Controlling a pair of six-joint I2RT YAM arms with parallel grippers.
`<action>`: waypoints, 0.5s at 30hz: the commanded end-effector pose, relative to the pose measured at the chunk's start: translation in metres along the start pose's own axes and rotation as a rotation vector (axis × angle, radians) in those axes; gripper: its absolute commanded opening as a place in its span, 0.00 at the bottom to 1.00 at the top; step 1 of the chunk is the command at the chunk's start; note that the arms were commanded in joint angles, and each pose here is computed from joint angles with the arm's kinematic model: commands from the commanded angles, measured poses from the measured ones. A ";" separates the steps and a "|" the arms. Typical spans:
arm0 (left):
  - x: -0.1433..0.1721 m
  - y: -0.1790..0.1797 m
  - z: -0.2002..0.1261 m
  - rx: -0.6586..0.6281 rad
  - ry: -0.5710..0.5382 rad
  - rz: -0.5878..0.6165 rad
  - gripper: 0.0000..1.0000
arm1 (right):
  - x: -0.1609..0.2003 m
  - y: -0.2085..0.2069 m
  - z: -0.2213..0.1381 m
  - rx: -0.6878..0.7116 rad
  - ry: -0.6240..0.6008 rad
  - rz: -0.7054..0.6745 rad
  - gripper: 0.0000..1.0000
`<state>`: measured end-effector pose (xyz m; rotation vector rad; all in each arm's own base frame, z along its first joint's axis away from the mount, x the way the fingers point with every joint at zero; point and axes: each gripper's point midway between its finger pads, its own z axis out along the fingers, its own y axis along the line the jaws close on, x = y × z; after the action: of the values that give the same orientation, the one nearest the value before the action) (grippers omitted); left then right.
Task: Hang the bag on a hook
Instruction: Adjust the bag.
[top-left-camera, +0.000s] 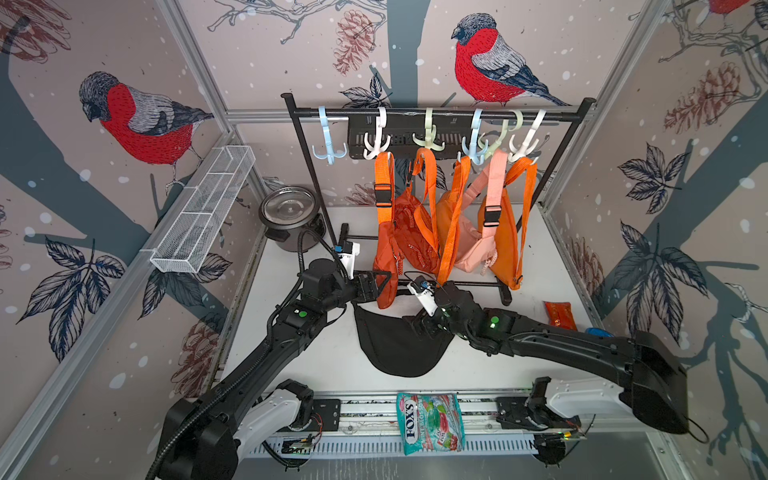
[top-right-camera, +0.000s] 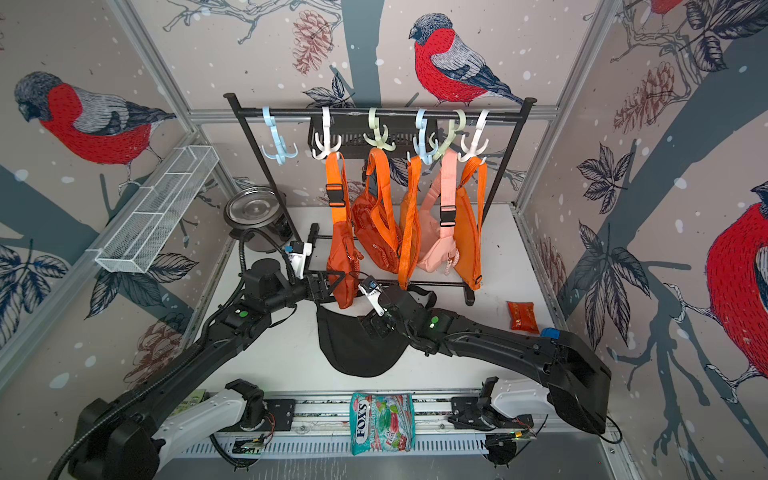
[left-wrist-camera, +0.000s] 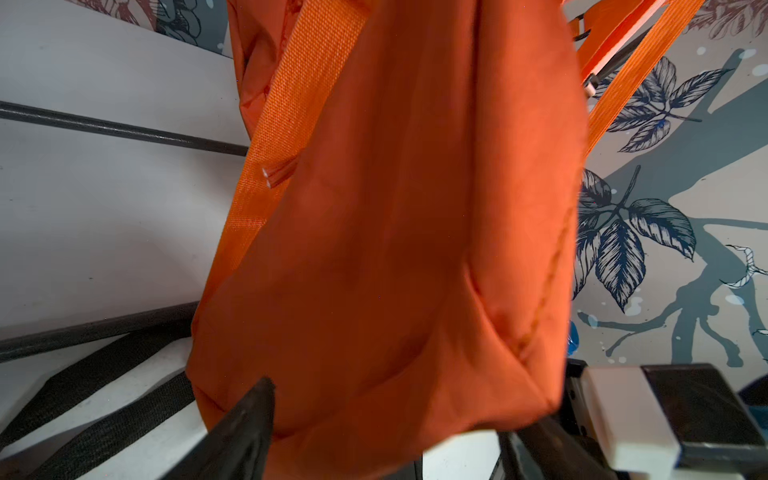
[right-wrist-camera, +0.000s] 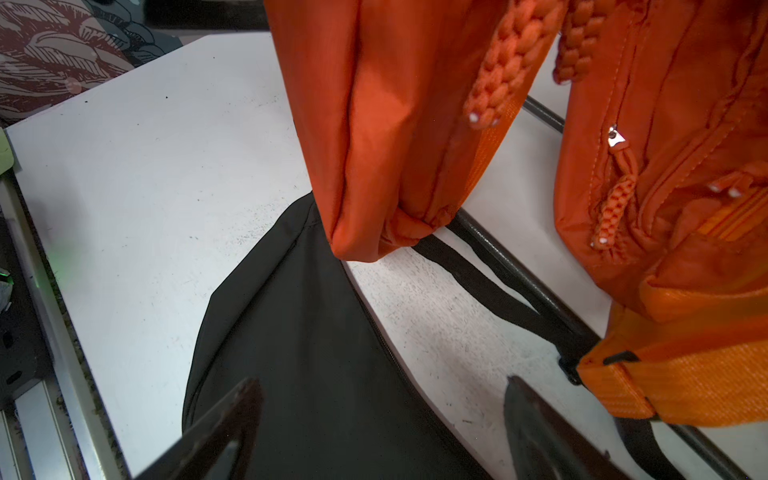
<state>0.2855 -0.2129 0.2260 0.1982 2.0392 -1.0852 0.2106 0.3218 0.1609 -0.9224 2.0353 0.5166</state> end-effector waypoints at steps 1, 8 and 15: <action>-0.012 -0.006 0.007 0.012 -0.025 0.069 0.74 | -0.015 -0.007 -0.009 0.039 -0.065 0.029 0.91; -0.031 0.018 0.013 -0.151 -0.055 0.122 0.24 | -0.024 -0.017 -0.026 0.079 -0.124 0.044 0.92; -0.058 0.020 0.006 -0.243 -0.117 0.215 0.06 | -0.019 -0.020 -0.032 0.079 -0.144 0.057 0.92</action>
<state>0.3288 -0.2008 0.2458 0.2084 2.0043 -0.7935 0.2137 0.2961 0.1875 -0.8063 1.9630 0.4924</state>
